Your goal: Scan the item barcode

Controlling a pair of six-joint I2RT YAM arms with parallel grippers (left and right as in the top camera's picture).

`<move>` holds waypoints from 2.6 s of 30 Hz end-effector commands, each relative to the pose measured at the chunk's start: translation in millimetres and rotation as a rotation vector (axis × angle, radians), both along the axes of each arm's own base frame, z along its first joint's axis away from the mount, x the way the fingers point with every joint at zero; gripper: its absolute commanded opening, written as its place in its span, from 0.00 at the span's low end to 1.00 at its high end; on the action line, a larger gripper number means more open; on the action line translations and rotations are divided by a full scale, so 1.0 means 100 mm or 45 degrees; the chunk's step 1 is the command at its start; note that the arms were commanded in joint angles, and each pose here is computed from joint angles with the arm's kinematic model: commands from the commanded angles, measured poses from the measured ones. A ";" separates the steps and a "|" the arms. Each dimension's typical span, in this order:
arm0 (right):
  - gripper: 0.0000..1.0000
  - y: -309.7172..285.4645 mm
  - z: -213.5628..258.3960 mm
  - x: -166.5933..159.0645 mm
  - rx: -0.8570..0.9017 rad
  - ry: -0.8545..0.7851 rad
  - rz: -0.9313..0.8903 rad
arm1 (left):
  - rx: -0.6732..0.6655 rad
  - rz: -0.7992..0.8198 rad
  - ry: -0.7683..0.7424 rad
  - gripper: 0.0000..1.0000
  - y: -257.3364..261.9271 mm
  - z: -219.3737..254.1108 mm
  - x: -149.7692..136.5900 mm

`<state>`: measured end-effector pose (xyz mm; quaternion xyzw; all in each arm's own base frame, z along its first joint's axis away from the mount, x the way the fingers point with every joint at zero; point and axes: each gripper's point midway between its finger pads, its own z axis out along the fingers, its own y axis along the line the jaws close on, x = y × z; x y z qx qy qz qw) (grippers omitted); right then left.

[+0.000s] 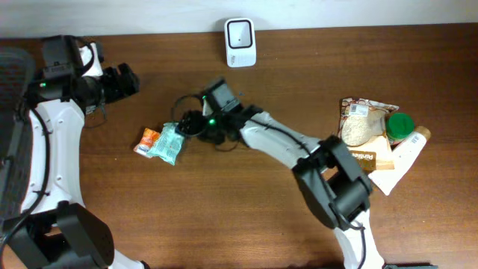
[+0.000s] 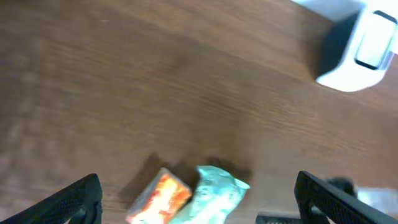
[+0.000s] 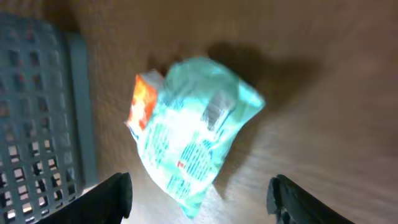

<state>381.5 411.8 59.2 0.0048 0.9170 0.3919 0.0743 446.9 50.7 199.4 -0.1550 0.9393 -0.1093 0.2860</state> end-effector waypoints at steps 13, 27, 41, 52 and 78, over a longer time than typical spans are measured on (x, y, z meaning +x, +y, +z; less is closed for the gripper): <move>0.43 0.45 -0.54 -0.25 0.011 0.027 0.046 | 0.028 0.080 0.221 0.99 0.16 -0.66 0.04; 0.04 0.30 -0.49 -0.14 -0.011 -0.170 0.253 | 0.010 0.059 0.336 0.99 0.09 -0.91 -0.05; 0.33 0.04 -0.13 -0.08 0.200 -0.135 0.407 | 0.057 -0.098 0.496 0.77 -0.16 -1.37 -0.15; 0.42 -1.34 -0.17 0.39 -0.167 -0.080 0.190 | 0.144 -0.193 0.703 0.00 -0.32 -1.71 -0.54; 0.55 -1.61 0.27 0.19 -0.072 0.065 0.148 | 0.173 -0.551 0.559 0.00 -1.54 -0.83 -0.51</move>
